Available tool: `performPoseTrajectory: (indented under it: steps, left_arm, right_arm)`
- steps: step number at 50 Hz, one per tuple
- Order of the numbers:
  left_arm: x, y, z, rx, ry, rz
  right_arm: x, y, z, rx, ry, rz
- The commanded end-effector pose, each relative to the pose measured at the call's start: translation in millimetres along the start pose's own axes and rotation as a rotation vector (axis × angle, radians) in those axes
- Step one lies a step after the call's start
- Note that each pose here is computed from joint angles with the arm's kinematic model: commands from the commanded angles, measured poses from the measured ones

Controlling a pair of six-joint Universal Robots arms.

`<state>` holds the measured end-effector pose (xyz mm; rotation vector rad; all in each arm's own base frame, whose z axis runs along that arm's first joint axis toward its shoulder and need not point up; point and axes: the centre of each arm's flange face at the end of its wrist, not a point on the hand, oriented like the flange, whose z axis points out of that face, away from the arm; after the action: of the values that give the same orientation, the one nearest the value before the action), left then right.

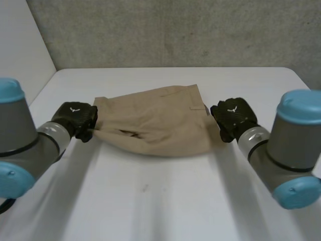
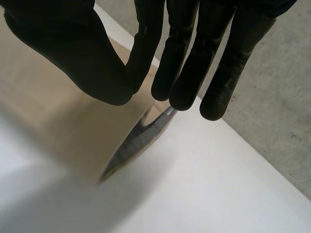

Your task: Fold the shorts.

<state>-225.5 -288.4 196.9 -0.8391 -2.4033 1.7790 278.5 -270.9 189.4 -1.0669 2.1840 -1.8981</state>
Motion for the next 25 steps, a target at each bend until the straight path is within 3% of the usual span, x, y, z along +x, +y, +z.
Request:
performPoseTrajectory:
  steps: [1,7,12,16,21,25]
  left_arm:
    - [3.7,-7.5,-54.9,-0.125,0.053,-0.003]
    - [12.7,1.1,-96.5,-0.227,0.106,0.054]
    - [15.3,9.6,-103.6,-0.231,0.112,0.113]
    - [14.9,8.2,-94.4,-0.177,0.089,0.114]
    - [10.0,4.1,-74.9,-0.103,0.047,0.071]
    - [6.8,-6.1,-61.1,-0.058,0.029,-0.008]
  right_arm:
    - [-2.5,-10.9,-47.3,-0.212,-0.168,-0.127]
    - [-4.7,4.8,-85.7,-0.457,-0.347,-0.274]
    - [5.0,-3.3,-67.5,-0.326,-0.238,-0.254]
    - [7.1,-3.1,-47.1,-0.180,-0.130,-0.147]
    - [1.7,8.5,-38.7,-0.119,-0.096,-0.047]
    - [-12.3,29.4,-31.6,-0.149,-0.153,-0.018]
